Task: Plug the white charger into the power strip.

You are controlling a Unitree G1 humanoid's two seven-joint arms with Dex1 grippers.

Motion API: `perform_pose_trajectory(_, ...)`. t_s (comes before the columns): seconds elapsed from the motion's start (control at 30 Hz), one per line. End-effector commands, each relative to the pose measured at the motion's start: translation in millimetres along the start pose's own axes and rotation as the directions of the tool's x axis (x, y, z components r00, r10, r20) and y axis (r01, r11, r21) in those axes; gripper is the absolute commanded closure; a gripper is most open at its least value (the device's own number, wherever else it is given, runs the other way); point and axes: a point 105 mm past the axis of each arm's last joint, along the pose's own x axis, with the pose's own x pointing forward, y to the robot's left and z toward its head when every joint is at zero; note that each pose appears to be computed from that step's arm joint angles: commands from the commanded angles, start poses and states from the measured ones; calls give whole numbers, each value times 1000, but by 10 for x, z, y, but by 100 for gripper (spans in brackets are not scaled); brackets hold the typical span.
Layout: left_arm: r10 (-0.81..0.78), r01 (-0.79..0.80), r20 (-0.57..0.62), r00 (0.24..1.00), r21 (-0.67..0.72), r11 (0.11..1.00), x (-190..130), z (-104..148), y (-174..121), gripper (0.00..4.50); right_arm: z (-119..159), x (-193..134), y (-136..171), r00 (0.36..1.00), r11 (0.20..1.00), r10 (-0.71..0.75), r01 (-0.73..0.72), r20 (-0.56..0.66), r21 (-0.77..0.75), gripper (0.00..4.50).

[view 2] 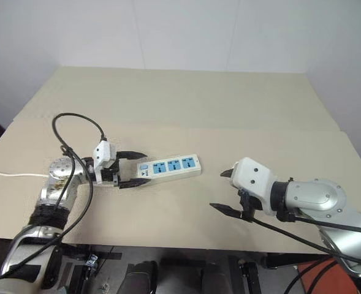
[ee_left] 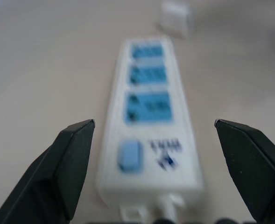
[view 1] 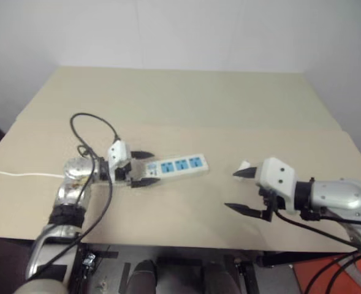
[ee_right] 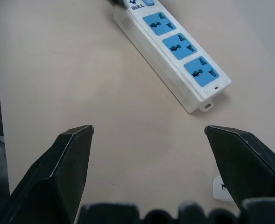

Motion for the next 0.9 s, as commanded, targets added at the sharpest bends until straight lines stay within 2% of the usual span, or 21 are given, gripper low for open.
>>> perform_pose_trajectory(0.03, -24, 22, 96, 995, 30, 999, -161, 254, 115, 2, 92, -64, -24, 999, 999, -35, 36, 26, -39, 0)
perform_pose_trajectory(0.17, -81, 86, 117, 990, -38, 996, -261, 192, 98, 2, 92, -79, -29, 999, 999, -37, 38, 25, -39, 0)
perform_pose_trajectory(0.27, -145, 147, 31, 989, -54, 988, -298, 40, 37, 2, 94, -94, -40, 999, 998, -39, 40, 24, -40, 0)
perform_pose_trajectory(0.37, -144, 146, 46, 989, -52, 988, -290, 6, 27, 2, 100, -107, -44, 999, 998, -39, 40, 22, -41, 0)
perform_pose_trajectory(0.57, -147, 146, -5, 989, -71, 987, -268, -147, 17, 2, 97, -169, -41, 999, 998, -38, 39, 11, -45, 0)
perform_pose_trajectory(0.9, -121, 124, 29, 992, -93, 988, -172, -206, 28, 2, 132, -209, -23, 998, 998, -48, 49, 26, -32, 0)
